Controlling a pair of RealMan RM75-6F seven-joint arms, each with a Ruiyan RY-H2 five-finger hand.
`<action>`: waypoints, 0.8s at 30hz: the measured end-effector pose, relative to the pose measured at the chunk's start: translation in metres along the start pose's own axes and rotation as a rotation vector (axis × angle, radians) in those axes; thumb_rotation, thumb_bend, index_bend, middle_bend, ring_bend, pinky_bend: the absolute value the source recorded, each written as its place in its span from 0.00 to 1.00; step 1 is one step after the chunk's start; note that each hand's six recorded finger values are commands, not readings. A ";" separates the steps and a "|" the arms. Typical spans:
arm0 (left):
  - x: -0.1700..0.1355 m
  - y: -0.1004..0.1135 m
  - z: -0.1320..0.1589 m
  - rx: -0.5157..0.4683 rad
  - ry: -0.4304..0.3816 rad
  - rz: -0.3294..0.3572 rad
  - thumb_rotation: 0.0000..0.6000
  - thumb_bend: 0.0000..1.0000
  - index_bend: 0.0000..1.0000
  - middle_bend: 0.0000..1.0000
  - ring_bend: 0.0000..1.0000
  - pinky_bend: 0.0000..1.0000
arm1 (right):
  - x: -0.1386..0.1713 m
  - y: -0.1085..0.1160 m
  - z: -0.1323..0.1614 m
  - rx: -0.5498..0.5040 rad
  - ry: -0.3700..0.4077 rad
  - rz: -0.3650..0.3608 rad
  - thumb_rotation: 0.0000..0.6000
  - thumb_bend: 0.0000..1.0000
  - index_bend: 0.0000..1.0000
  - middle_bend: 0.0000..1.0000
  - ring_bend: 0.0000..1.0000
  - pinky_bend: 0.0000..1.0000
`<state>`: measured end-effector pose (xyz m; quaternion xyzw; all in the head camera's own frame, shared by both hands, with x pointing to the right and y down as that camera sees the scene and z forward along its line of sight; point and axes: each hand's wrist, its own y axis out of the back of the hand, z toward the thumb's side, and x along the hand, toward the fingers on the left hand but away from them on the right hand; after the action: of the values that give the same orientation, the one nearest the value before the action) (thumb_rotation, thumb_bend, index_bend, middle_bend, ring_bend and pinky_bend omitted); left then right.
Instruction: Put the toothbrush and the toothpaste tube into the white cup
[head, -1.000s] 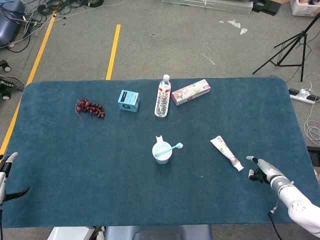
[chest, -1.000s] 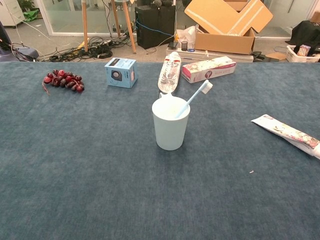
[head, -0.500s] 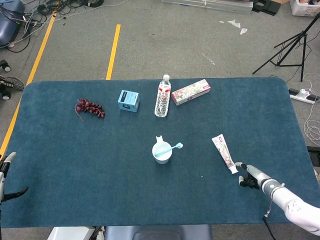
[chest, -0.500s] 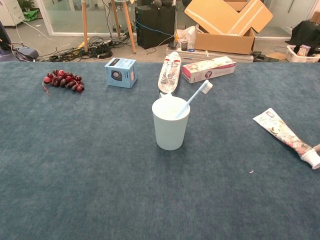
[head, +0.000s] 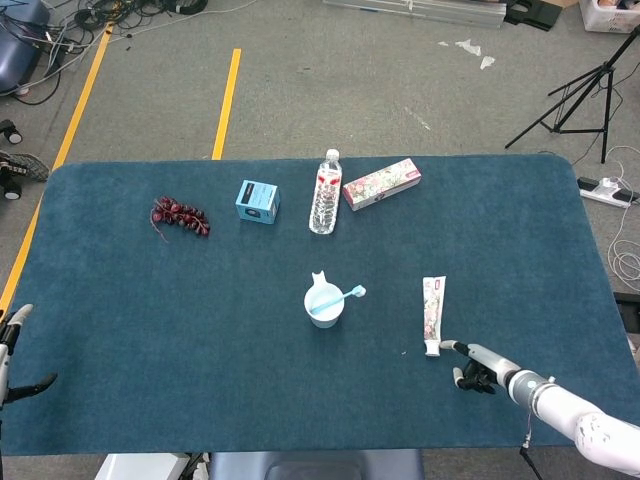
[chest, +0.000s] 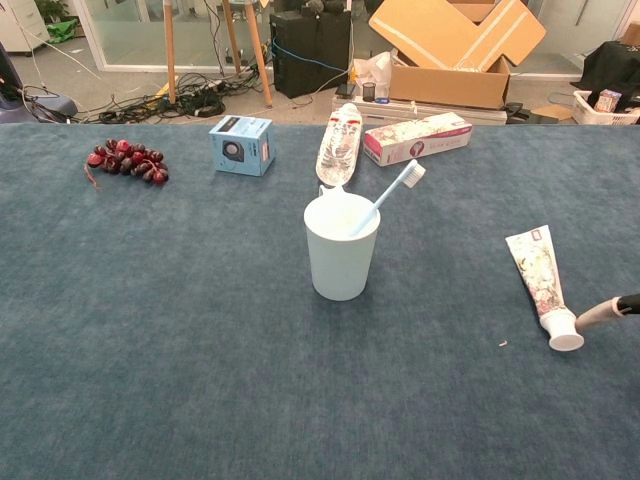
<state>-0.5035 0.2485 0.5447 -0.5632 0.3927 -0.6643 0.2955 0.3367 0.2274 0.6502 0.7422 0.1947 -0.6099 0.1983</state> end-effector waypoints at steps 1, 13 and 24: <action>0.000 0.000 0.000 0.001 -0.001 -0.001 1.00 0.00 0.09 0.17 0.07 0.20 | -0.001 -0.001 0.002 -0.006 0.009 0.006 1.00 0.62 0.07 1.00 0.82 0.90; 0.000 0.001 -0.001 -0.004 0.001 0.001 1.00 0.00 0.09 0.17 0.07 0.20 | 0.003 -0.006 0.020 -0.016 0.117 0.027 1.00 0.61 0.15 0.97 0.80 0.89; 0.000 -0.001 0.000 0.002 0.000 -0.003 1.00 0.00 0.09 0.17 0.07 0.20 | 0.033 0.021 0.021 0.243 0.151 -0.125 1.00 0.59 0.23 0.88 0.68 0.86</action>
<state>-0.5031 0.2487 0.5456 -0.5635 0.3911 -0.6653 0.2949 0.3363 0.2000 0.6148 0.7909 0.1794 -0.5826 0.0536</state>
